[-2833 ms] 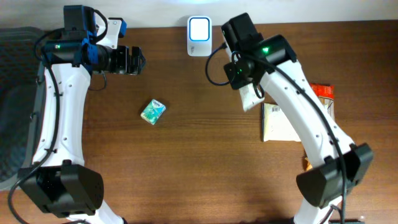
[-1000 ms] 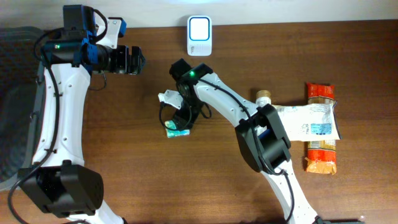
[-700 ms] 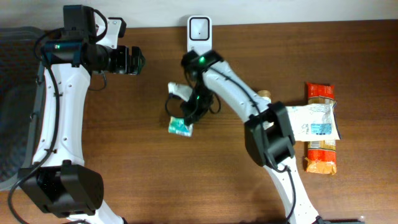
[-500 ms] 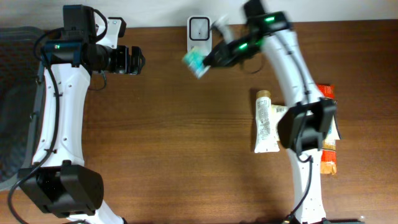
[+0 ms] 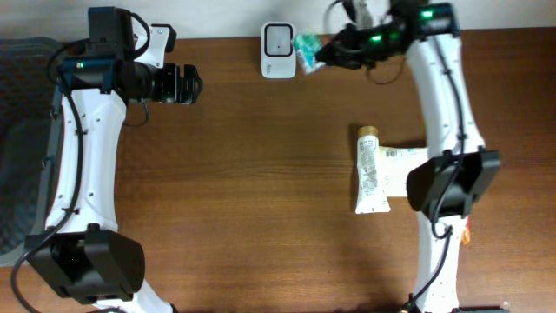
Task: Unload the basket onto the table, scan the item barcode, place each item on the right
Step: 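Hold the tissue pack over the scanner with the right gripper, then place the tissue pack at the top of the right-side pile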
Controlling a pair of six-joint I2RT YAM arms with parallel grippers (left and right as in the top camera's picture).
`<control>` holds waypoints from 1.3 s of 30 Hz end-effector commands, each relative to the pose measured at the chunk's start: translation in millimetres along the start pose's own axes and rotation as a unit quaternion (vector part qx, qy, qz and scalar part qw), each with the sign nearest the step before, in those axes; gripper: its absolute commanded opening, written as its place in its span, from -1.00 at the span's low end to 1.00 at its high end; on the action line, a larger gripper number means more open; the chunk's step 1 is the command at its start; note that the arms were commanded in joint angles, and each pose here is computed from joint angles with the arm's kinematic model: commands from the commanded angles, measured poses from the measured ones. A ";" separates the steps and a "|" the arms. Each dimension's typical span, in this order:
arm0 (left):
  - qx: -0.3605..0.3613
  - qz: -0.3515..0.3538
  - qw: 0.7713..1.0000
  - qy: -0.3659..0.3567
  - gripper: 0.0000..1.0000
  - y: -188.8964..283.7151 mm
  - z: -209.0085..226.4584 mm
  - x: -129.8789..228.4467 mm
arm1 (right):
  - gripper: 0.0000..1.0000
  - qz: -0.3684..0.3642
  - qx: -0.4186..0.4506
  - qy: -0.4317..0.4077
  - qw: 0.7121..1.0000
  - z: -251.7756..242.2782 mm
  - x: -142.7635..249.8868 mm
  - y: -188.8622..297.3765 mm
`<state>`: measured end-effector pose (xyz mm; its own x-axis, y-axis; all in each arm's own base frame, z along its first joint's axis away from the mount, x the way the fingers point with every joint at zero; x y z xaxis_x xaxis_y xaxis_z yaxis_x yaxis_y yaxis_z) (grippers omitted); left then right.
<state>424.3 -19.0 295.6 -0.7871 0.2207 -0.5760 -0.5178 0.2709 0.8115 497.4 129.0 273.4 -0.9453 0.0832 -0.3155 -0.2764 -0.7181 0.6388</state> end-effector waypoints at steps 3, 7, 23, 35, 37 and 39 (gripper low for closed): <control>-0.002 -0.004 1.000 -0.007 0.98 2.9 2.1 -1.3 | -0.92 -0.211 0.417 0.279 0.839 57.9 -40.2 -20.3; -0.002 -0.004 1.000 -0.007 0.98 2.9 2.1 -1.3 | -0.92 -0.215 0.436 0.448 0.750 53.8 -69.5 -76.1; -0.002 -0.004 1.000 -0.007 0.98 2.9 2.1 -1.3 | -0.92 -0.192 0.446 0.488 0.725 -9.0 -75.3 -156.4; -0.002 -0.004 1.000 -0.007 0.98 2.9 2.1 -1.3 | -0.92 -0.126 0.274 0.230 0.925 105.5 18.9 9.8; -0.002 -0.004 1.000 -0.007 0.98 2.9 2.1 -1.3 | -0.92 -0.003 0.325 0.175 0.930 85.4 68.3 33.8; -0.002 -0.004 1.000 -0.007 0.98 2.9 2.1 -1.3 | -0.92 0.030 0.436 0.026 0.899 38.9 85.2 50.3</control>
<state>424.2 -19.0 295.5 -0.7875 0.2203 -0.5756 -0.5175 0.2709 0.8117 391.4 161.9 336.3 -0.8789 -0.2619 -0.3987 -0.3846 -0.1055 0.9170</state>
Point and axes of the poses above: each gripper's point midway between its finger pads, its own y axis back along the fingers, its own z axis along the line the jaws close on, x = y × z, the point moved 7 cm from there along y, back along the fingers, and after that the axes turned 8 degrees about -y, right-handed, at the moved point
